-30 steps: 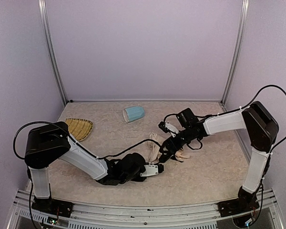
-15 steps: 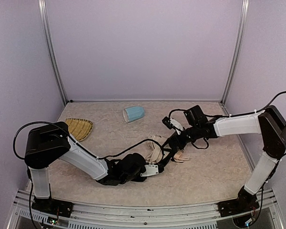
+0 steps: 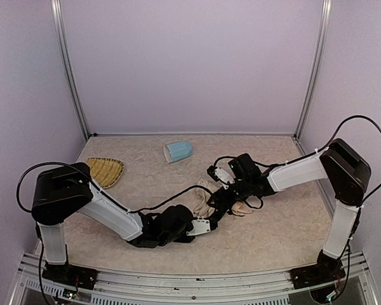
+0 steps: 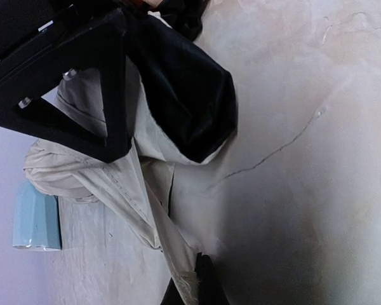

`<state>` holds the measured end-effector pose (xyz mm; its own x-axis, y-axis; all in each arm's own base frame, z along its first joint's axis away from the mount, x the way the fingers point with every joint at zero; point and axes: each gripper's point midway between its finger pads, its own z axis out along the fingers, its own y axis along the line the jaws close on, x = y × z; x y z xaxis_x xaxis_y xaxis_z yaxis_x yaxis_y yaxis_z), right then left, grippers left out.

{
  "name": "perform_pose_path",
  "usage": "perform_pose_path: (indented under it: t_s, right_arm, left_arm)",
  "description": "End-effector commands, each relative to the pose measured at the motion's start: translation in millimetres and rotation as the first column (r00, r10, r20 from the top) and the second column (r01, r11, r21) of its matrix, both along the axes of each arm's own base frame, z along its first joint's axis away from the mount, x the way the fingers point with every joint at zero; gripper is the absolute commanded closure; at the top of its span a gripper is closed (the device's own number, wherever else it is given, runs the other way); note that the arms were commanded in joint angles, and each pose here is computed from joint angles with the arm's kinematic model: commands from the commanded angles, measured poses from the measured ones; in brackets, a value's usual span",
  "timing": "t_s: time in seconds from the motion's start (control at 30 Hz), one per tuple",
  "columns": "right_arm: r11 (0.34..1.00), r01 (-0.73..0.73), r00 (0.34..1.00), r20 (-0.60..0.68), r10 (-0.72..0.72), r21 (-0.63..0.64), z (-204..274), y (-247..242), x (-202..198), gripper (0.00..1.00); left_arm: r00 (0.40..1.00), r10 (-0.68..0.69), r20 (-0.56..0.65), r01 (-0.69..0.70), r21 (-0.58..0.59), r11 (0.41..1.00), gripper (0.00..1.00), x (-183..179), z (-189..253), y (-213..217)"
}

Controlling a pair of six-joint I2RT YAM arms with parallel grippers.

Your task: Put away the umbrella

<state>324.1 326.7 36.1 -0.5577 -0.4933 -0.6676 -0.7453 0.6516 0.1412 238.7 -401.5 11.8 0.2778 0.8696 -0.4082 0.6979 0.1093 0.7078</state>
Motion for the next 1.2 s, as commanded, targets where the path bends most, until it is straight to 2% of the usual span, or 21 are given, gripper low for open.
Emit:
perform_pose_path:
  t_s: [0.0,0.03,0.07,0.13,0.2,0.23,0.27,0.3,0.37,0.43,0.47,0.5,0.57,0.7,0.87,0.97,1.07,1.17]
  right_arm:
    - [0.986,0.05,0.998,-0.036,-0.056,-0.156,-46,-24,-8,0.26]
    - [0.986,0.047,0.998,-0.044,-0.054,-0.16,-50,-25,-10,0.29]
    - [0.985,0.044,0.997,-0.054,-0.053,-0.165,-53,-26,-12,0.33]
    - [0.984,0.042,0.997,-0.061,-0.053,-0.171,-57,-27,-14,0.42]
    - [0.984,0.041,0.997,-0.058,-0.052,-0.172,-56,-27,-14,0.49]
    - [0.985,0.039,0.998,-0.051,-0.048,-0.169,-54,-26,-13,0.52]
    - [0.986,0.036,0.998,-0.045,-0.044,-0.164,-52,-26,-13,0.55]
    - [0.987,0.03,0.999,-0.034,-0.036,-0.155,-48,-24,-12,0.59]
    - [0.992,0.005,1.0,-0.011,-0.006,-0.128,-36,-18,-11,0.65]
    - [0.996,-0.029,0.999,0.017,0.03,-0.09,-20,-10,-11,0.72]
    - [0.997,-0.046,0.998,0.037,0.048,-0.063,-9,-6,-10,0.75]
    - [0.997,-0.073,0.996,0.053,0.074,-0.034,1,-1,-12,0.78]
    - [0.991,-0.134,0.987,0.095,0.13,0.033,25,10,-16,0.83]
    - [0.966,-0.225,0.963,0.179,0.2,0.13,70,23,-23,0.95]
    - [0.924,-0.3,0.932,0.279,0.231,0.237,126,33,-32,0.99]
    - [0.907,-0.323,0.917,0.327,0.229,0.27,147,34,-35,1.0]
    - [0.904,-0.325,0.909,0.354,0.217,0.28,159,33,-35,1.0]
    - [0.901,-0.327,0.903,0.374,0.21,0.284,167,32,-35,1.0]
  left_arm:
    - [0.992,0.007,-0.124,0.009,0.128,0.992,1.0,-28,-40,44]
    - [0.993,0.016,-0.114,-0.008,0.069,0.998,0.97,-24,-27,41]
    - [0.994,0.021,-0.108,-0.021,0.008,1.0,0.86,-21,-13,39]
    - [0.995,0.023,-0.099,-0.033,-0.096,0.995,0.55,-19,12,36]
    - [0.995,0.002,-0.096,-0.02,-0.196,0.98,0.29,-24,35,37]
    - [0.995,-0.026,-0.1,-0.001,-0.261,0.965,0.09,-29,48,36]
    - [0.992,-0.058,-0.113,0.017,-0.329,0.944,0.02,-35,61,36]
    - [0.985,-0.089,-0.145,0.025,-0.393,0.919,0.01,-39,72,36]
    - [0.952,-0.11,-0.287,-0.057,-0.518,0.853,0.01,-32,86,37]
    - [0.887,-0.085,-0.454,-0.226,-0.587,0.777,0.12,-9,92,41]
    - [0.829,-0.136,-0.543,-0.27,-0.6,0.753,0.21,-8,90,37]
    - [0.781,-0.156,-0.604,-0.322,-0.605,0.728,0.27,-3,88,35]
    - [0.728,-0.175,-0.663,-0.386,-0.607,0.695,0.32,2,82,30]
    - [0.696,-0.211,-0.686,-0.416,-0.625,0.66,0.3,5,75,20]
    - [0.665,-0.377,-0.644,-0.357,-0.718,0.598,0.15,-11,90,8]
    - [0.651,-0.429,-0.626,-0.34,-0.746,0.572,0.12,-13,96,3]
    - [0.638,-0.5,-0.586,-0.306,-0.788,0.534,0.17,-19,111,2]
    - [0.614,-0.528,-0.587,-0.291,-0.79,0.54,0.26,-24,112,-2]
